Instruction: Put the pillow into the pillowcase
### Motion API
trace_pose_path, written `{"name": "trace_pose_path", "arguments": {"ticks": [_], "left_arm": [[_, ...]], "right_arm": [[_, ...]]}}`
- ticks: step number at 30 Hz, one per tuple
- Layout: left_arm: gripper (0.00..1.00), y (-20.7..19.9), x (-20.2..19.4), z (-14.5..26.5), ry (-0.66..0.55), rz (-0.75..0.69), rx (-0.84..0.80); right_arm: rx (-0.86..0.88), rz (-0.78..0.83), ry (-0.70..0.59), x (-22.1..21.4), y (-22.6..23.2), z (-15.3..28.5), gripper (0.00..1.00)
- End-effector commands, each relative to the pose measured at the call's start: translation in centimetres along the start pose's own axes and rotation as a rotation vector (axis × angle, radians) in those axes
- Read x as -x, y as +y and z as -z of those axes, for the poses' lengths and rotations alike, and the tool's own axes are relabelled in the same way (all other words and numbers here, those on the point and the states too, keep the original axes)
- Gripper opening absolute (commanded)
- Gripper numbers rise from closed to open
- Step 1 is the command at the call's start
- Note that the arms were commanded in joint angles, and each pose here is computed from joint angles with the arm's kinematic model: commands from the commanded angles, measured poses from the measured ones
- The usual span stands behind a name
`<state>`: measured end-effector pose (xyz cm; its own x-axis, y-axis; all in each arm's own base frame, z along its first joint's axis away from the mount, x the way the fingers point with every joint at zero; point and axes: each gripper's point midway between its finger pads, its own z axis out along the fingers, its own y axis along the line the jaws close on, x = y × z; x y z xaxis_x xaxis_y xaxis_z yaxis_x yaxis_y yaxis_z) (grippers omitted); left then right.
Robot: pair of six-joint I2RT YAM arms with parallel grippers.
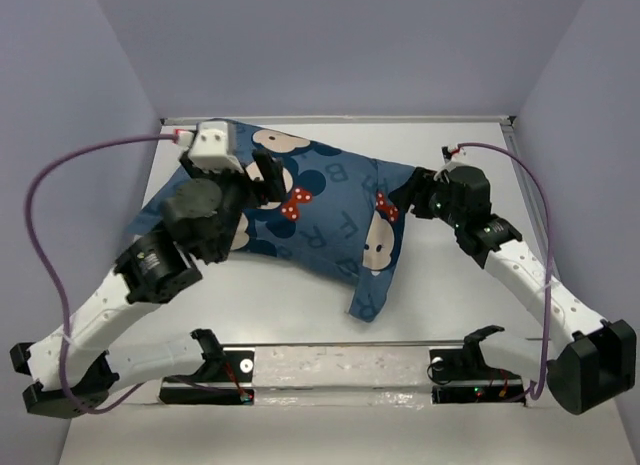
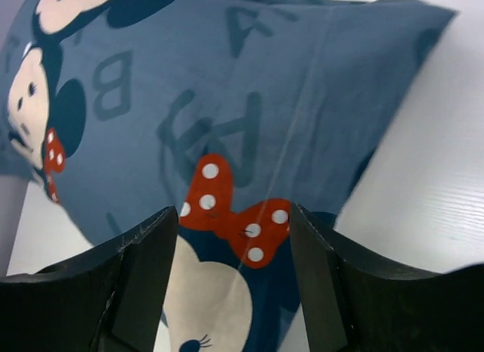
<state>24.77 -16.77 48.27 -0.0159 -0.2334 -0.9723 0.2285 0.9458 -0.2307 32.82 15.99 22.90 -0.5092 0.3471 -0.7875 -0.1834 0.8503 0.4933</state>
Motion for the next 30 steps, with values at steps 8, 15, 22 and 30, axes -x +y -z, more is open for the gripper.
{"name": "trace_pose_path", "arguments": {"ticks": [8,15,22,30], "left_arm": [[0.99,13.0,-23.2,5.4,0.195,0.511,0.369],[0.99,16.1,-25.0,4.4,0.093,0.565,0.432],[0.99,17.7,-27.5,1.3,0.059,0.580,0.392],[0.99,21.9,-29.2,0.7,-0.011,0.592,0.377]], "right_arm": [[0.182,0.063,0.049,-2.1,2.3,2.3,0.84],[0.305,-0.130,0.226,-10.6,1.9,6.5,0.86],[0.330,-0.237,0.250,-13.9,1.1,8.4,0.84],[0.435,-0.287,0.339,-16.6,1.7,6.9,0.82]]}}
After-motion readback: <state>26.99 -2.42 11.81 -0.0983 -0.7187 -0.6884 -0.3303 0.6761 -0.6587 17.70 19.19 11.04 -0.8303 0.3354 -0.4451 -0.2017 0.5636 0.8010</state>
